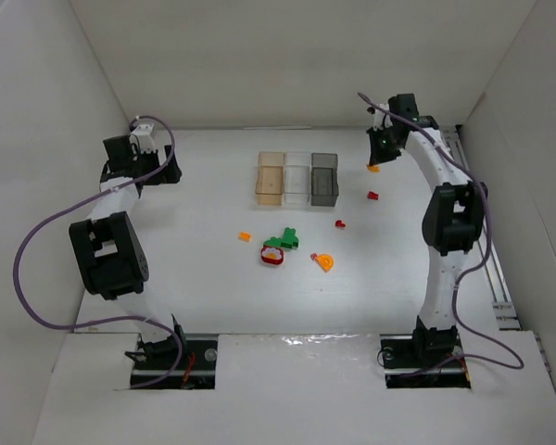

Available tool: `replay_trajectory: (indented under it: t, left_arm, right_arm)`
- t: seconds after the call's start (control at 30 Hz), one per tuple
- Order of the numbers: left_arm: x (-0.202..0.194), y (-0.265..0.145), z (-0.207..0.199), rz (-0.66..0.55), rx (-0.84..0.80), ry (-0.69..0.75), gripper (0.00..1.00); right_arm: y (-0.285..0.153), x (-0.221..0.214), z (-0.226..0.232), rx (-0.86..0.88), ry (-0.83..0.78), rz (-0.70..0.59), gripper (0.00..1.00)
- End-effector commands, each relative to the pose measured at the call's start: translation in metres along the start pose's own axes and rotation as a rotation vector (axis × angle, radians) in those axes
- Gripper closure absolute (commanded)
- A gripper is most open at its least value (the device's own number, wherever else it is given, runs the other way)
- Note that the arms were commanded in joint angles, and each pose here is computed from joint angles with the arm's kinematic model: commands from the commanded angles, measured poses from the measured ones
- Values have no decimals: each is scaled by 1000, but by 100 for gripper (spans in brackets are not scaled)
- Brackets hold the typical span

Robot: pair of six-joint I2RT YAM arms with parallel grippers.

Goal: Sort the legos into containers by color

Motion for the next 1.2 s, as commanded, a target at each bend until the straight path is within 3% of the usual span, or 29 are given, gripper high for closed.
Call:
replay_trajectory:
  t: [0.0,0.17,0.27,0.47,0.67,0.77,0.8,0.9,0.93,0.97,1.0,1.03,1.07,1.17]
  left_arm:
    - [9,-15,-8,-63,-40,8,0]
    - [9,-18,-9,-63,-40,8,0]
    - [8,-21,-12,-48,-49,-8,0]
    - [17,-35,-25,-80,-95,23,0]
    - [3,-38,-49,-7,-214,156,0]
    - [-6,-38,-59,38,-315,245,0]
    - [-9,-39,-60,55,-341,274,0]
    - [-17,-36,-68,154,-467,429,0]
    - [-24,-34,-70,236,-507,436,0]
    - [-14,-33,-70,226,-544,539,0]
    - [-29,-32,-72,309,-578,489,1]
    - [-30,-29,-68,324,-629,596,3]
    - [-38,-30,-67,419,-685,583,5]
    - [-43,-26,-64,474,-781,727,10]
  right_arm:
    - [-47,35,24,39,-136,-232,100]
    - [-53,51,73,147,-235,-292,100]
    - [-32,50,90,197,-240,-251,100]
    - [0,53,94,219,-190,-210,100]
    - [21,53,101,223,-209,-189,100]
    - [23,51,106,242,-224,-170,81]
    - [23,52,105,241,-233,-171,67]
    - [12,56,107,262,-250,-206,53]
    - [10,55,108,273,-250,-206,45]
    - [3,57,109,277,-265,-225,43]
    - [3,57,110,292,-266,-229,43]
    - [-7,59,110,296,-295,-251,43]
    - [-13,58,112,305,-295,-250,43]
    - [-36,52,99,308,-327,-287,44]
Point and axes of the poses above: each gripper's point midway between its finger pads, its own y axis out along the fingers, its own z axis along the line the jaws close on, x = y × z, the point moved 10 cm from there along -y, back along the fingers, and after that the axes turned 9 degrees about -y, right-handed, at the moved point
